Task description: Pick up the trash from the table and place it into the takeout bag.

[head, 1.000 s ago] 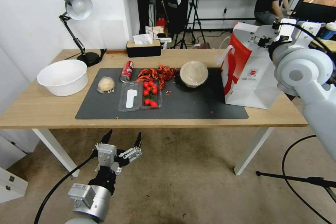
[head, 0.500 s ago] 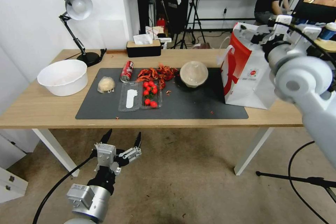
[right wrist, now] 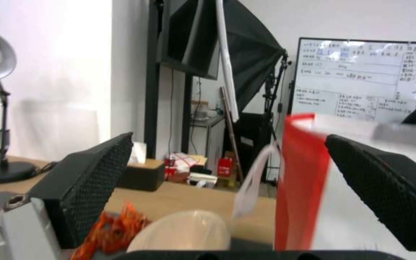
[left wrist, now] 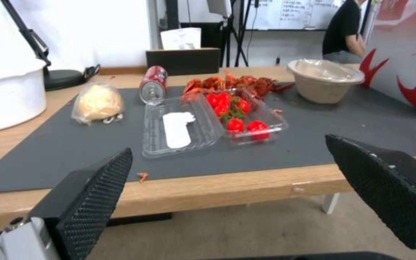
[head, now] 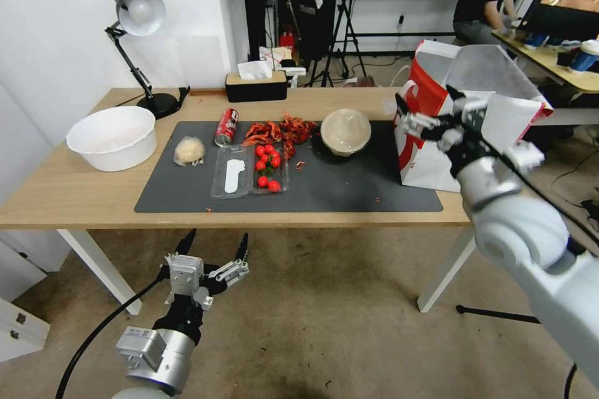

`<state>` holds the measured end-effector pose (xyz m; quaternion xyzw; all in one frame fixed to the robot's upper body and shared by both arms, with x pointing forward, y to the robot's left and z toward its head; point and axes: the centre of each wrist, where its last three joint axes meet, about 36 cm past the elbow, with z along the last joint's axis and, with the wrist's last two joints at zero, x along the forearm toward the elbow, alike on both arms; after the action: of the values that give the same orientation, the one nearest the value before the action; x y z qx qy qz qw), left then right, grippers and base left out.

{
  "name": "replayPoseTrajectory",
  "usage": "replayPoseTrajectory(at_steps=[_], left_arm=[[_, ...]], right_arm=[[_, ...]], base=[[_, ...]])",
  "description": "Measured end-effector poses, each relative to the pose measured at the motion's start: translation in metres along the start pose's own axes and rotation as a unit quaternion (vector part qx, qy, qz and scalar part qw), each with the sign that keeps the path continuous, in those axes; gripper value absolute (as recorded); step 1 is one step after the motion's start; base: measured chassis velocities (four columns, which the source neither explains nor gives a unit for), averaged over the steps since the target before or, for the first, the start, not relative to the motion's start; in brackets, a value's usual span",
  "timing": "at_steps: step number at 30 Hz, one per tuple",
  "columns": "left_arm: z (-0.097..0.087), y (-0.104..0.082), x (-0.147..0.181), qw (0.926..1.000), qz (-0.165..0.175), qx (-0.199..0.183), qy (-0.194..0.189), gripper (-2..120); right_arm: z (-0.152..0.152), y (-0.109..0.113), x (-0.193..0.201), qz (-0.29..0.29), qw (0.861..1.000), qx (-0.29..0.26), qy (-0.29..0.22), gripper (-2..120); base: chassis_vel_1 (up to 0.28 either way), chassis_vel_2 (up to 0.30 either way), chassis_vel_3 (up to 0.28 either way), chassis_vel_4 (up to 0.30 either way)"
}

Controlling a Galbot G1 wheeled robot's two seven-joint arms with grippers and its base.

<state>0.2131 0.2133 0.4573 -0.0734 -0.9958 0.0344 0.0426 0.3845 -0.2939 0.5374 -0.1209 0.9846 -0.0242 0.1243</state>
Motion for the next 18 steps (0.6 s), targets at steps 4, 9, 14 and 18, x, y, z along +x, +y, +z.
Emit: replayPoseTrajectory(at_steps=[4, 9, 14, 18], left_arm=[[0.002, 0.002, -0.001, 1.0, -0.009, -0.002, 0.002, 100], [0.004, 0.003, -0.003, 0.9999, -0.016, 0.001, 0.004, 100], [0.006, 0.003, -0.003, 0.9998, -0.017, 0.002, 0.006, 100], [0.007, 0.003, -0.004, 0.9998, -0.019, 0.004, 0.008, 100]], right_arm=[[0.031, 0.005, 0.042, -0.004, 1.0, -0.016, 0.01, 100], [0.063, 0.023, 0.09, 0.019, 0.999, -0.035, 0.022, 100], [0.096, 0.043, 0.125, 0.042, 0.998, -0.048, 0.028, 100], [0.119, 0.064, 0.151, 0.055, 0.996, -0.057, 0.034, 100]], base=[[0.0, 0.0, 0.0, 0.0], [0.0, 0.0, 0.0, 0.0], [0.0, 0.0, 0.0, 0.0], [0.0, 0.0, 0.0, 0.0]])
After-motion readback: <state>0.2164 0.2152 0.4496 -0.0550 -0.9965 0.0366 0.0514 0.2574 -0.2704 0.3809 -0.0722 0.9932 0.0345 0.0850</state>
